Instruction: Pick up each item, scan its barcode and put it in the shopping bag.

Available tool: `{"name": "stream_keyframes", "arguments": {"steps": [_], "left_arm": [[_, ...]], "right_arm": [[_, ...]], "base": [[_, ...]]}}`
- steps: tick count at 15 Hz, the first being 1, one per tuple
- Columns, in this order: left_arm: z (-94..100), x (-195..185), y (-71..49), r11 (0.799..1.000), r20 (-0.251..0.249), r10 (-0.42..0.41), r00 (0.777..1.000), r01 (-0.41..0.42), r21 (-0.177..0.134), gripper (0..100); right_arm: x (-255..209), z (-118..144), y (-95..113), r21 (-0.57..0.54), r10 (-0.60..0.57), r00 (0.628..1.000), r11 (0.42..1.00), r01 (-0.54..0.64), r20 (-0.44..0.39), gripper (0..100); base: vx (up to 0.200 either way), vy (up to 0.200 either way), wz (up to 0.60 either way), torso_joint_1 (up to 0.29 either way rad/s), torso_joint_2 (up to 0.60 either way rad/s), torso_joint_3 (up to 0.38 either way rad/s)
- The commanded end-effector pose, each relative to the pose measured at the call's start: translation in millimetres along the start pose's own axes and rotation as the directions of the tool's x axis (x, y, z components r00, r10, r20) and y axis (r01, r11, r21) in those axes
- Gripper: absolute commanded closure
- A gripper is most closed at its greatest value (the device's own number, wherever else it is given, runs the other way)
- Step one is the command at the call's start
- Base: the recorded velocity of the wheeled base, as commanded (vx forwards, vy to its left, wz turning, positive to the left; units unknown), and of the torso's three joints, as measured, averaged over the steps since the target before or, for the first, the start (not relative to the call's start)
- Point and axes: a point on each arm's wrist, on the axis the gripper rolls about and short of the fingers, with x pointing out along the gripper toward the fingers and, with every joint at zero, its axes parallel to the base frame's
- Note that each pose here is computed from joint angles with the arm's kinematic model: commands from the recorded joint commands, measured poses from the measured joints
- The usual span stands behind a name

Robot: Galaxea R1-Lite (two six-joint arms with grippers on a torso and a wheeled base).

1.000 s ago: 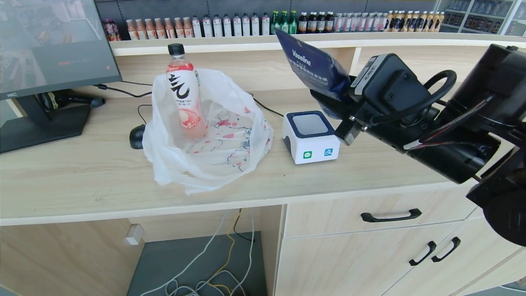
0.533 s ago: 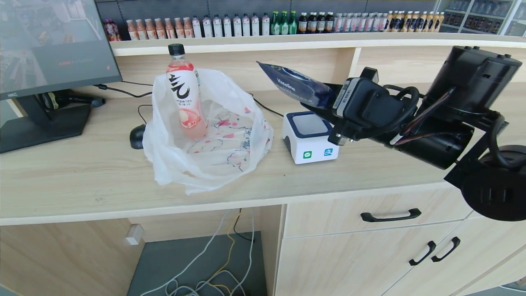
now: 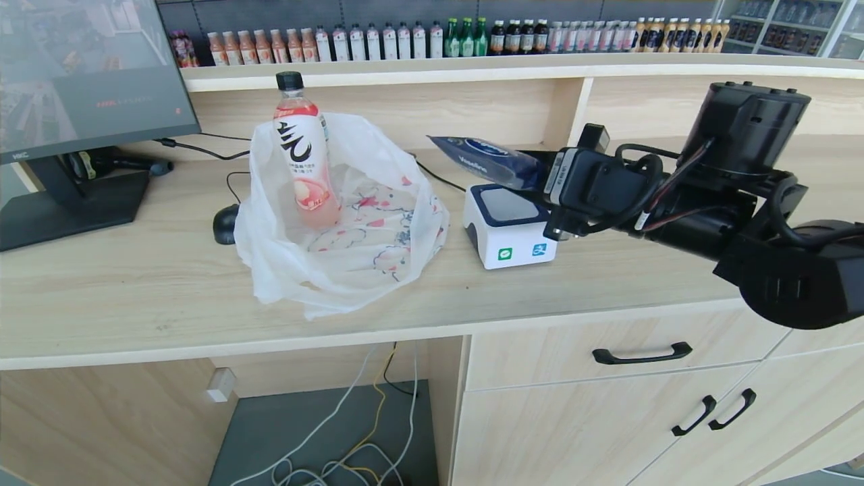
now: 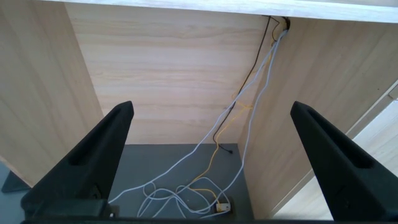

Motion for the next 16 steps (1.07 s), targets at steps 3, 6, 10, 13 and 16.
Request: {"name": "stream_keyframes", "arguments": {"steps": [3, 6, 10, 13, 16], "left_arm": [[0.0, 0.0, 0.0, 1.000, 0.000, 0.000, 1.000, 0.000, 0.000, 0], [0.0, 0.0, 0.0, 1.000, 0.000, 0.000, 1.000, 0.000, 0.000, 0], [0.0, 0.0, 0.0, 1.000, 0.000, 0.000, 1.000, 0.000, 0.000, 0], [0.0, 0.0, 0.0, 1.000, 0.000, 0.000, 1.000, 0.000, 0.000, 0], [0.0, 0.0, 0.0, 1.000, 0.000, 0.000, 1.000, 0.000, 0.000, 0]], "right_arm": [[15.1, -9.7, -13.9, -0.019, 0.003, 1.000, 1.000, -0.003, -0.005, 100], [16.1, -11.4, -10.8, -0.029, 0.028, 1.000, 0.999, -0.028, -0.010, 100], [16.0, -11.7, -5.0, -0.056, 0.075, 0.997, 0.995, -0.076, -0.022, 100], [16.6, -12.0, -1.6, -0.065, 0.102, 0.994, 0.992, -0.104, -0.028, 100], [17.4, -10.3, -1.7, -0.066, 0.103, 0.994, 0.992, -0.104, -0.022, 100]], "base": [[0.000, 0.000, 0.00, 0.000, 0.00, 0.000], [0.000, 0.000, 0.00, 0.000, 0.00, 0.000], [0.000, 0.000, 0.00, 0.000, 0.00, 0.000], [0.000, 0.000, 0.00, 0.000, 0.00, 0.000], [0.000, 0.000, 0.00, 0.000, 0.00, 0.000]]}}
